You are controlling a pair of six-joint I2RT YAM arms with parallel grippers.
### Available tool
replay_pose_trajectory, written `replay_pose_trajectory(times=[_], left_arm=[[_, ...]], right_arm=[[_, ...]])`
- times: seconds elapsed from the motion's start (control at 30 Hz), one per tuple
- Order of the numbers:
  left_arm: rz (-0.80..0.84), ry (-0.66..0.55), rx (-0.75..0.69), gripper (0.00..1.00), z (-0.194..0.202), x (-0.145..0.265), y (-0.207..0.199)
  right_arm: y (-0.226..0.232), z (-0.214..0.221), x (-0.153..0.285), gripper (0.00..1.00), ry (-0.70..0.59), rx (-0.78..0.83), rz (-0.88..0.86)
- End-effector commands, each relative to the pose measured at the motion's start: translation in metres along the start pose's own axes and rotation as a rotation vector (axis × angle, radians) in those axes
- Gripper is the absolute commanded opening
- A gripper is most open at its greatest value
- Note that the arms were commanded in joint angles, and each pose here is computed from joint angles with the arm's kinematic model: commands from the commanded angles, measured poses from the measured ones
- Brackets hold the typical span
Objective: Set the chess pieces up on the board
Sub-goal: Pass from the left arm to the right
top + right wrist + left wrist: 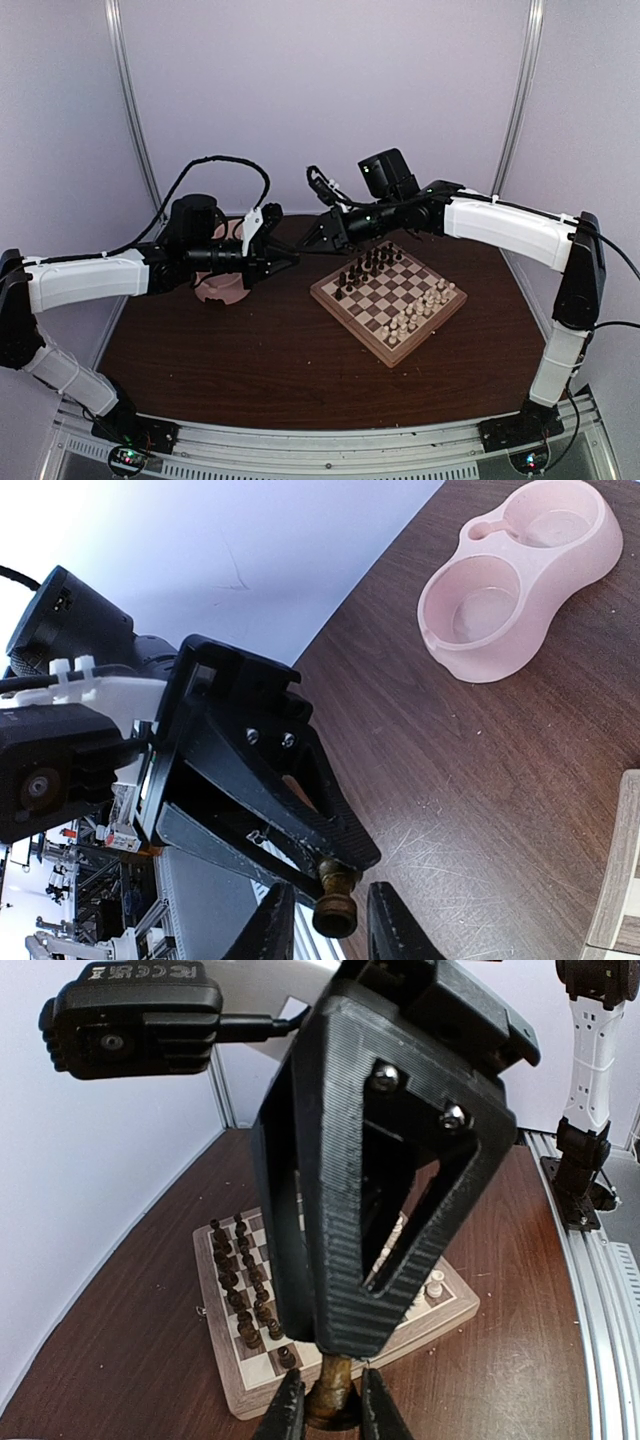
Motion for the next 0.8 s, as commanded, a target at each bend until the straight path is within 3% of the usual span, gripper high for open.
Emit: replay_pose_trajectory(times=[0.0,0.47,0.77], left_arm=[[0.000,-0.038,-0.018,0.00,-0.0054,-0.0019,0.0003],[0.004,-0.045,-0.021,0.00,-0.0068,-0.0023,0.0004],[0.010,-0.050,-0.021,0.00,-0.0077,-0.0029,0.0005]], right_arm=[[0.0061,0.0038,0.0049,0.30,0.012,0.017,-0.016],[0.0045,0.0041,0.0006,0.23,0.029,0.010,-0.031],[0.0057,0.0025,0.0005,0.12,0.030,0.013,-0.032]])
Point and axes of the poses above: each gripper's point midway between its finger pads, its own x axis back along the fingers, its own y axis along the line the jaws close on, z = x × y, the point moved 7 cm from there along x, back along the fingers, and after that the axes turned 6 degrees about -x, right-handed, at the moved point
